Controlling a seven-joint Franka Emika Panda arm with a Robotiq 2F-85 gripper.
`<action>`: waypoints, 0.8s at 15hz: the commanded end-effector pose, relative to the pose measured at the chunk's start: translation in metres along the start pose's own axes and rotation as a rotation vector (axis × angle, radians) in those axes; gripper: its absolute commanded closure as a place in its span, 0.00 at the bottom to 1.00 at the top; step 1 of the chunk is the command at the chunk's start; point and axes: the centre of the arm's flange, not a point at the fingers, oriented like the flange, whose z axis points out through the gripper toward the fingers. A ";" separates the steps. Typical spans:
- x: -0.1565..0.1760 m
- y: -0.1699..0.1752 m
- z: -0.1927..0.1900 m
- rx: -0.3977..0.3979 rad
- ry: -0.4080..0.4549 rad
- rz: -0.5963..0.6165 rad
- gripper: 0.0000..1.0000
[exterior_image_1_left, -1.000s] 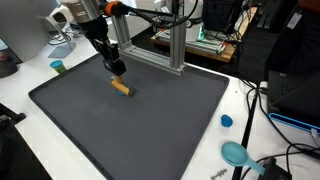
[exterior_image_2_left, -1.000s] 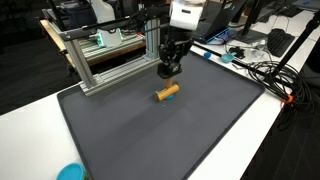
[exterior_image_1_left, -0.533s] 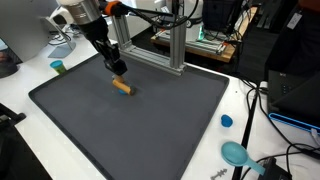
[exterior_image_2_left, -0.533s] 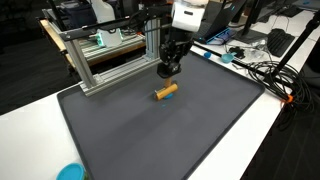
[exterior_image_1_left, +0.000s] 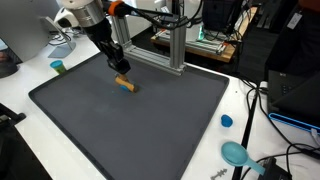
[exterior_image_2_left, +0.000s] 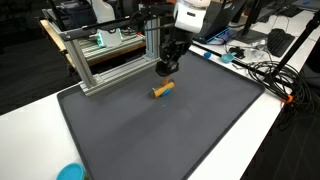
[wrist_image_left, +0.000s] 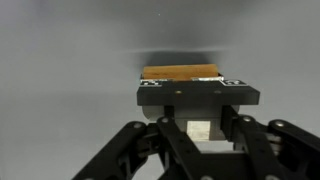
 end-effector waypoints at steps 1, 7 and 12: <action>0.004 -0.002 0.043 -0.025 -0.100 -0.004 0.79; -0.024 0.014 0.024 -0.015 -0.052 0.031 0.79; -0.030 0.010 -0.009 -0.002 0.096 0.053 0.79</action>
